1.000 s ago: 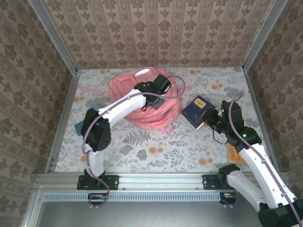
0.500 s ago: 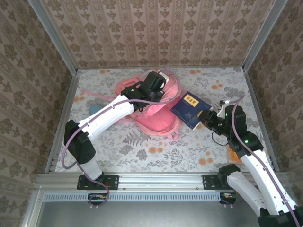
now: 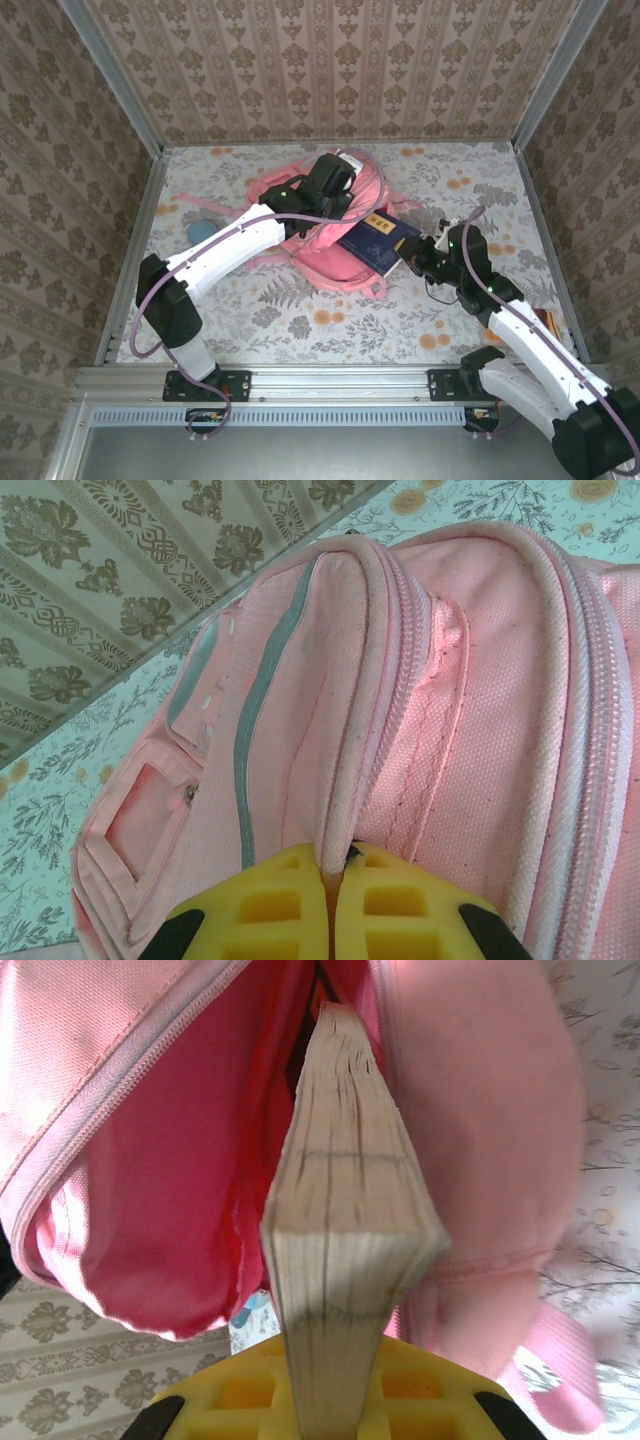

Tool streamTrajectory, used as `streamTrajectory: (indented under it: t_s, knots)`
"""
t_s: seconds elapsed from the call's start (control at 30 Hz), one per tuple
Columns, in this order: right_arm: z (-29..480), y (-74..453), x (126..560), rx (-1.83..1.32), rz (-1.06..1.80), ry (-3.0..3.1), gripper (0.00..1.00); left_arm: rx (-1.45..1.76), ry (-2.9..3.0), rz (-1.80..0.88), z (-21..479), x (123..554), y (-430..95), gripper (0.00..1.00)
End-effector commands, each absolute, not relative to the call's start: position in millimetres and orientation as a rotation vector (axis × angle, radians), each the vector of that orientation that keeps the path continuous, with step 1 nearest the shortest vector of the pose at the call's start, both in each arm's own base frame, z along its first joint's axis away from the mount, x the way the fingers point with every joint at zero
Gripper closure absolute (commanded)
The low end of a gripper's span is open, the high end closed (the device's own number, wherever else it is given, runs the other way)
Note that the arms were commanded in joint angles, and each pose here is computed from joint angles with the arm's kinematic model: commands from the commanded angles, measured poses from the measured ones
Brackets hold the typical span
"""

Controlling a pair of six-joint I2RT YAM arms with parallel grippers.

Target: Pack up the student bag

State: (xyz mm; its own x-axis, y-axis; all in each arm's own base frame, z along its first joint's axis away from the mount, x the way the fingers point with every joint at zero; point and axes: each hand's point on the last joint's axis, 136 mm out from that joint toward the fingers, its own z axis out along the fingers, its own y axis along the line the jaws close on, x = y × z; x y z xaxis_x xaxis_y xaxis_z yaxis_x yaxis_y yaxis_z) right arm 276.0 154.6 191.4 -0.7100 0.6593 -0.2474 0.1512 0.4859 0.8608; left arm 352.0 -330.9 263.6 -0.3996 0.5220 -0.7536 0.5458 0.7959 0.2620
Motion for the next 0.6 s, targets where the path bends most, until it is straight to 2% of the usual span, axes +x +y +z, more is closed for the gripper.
streamTrajectory:
  t_s: [0.0,0.33,0.57]
  knots:
    - [224.7,168.6,302.7,0.664,1.256,1.996,0.99,0.614,1.91,-0.194,336.5,360.2,-345.1,0.98]
    - [214.3,204.6,351.5,0.793,1.198,1.919,0.99,0.619,1.94,-0.218,343.3,351.9,-339.8,0.98]
    - [188.9,217.0,382.0,0.833,1.083,1.916,0.99,0.617,1.935,-0.261,350.1,346.6,-339.0,0.99]
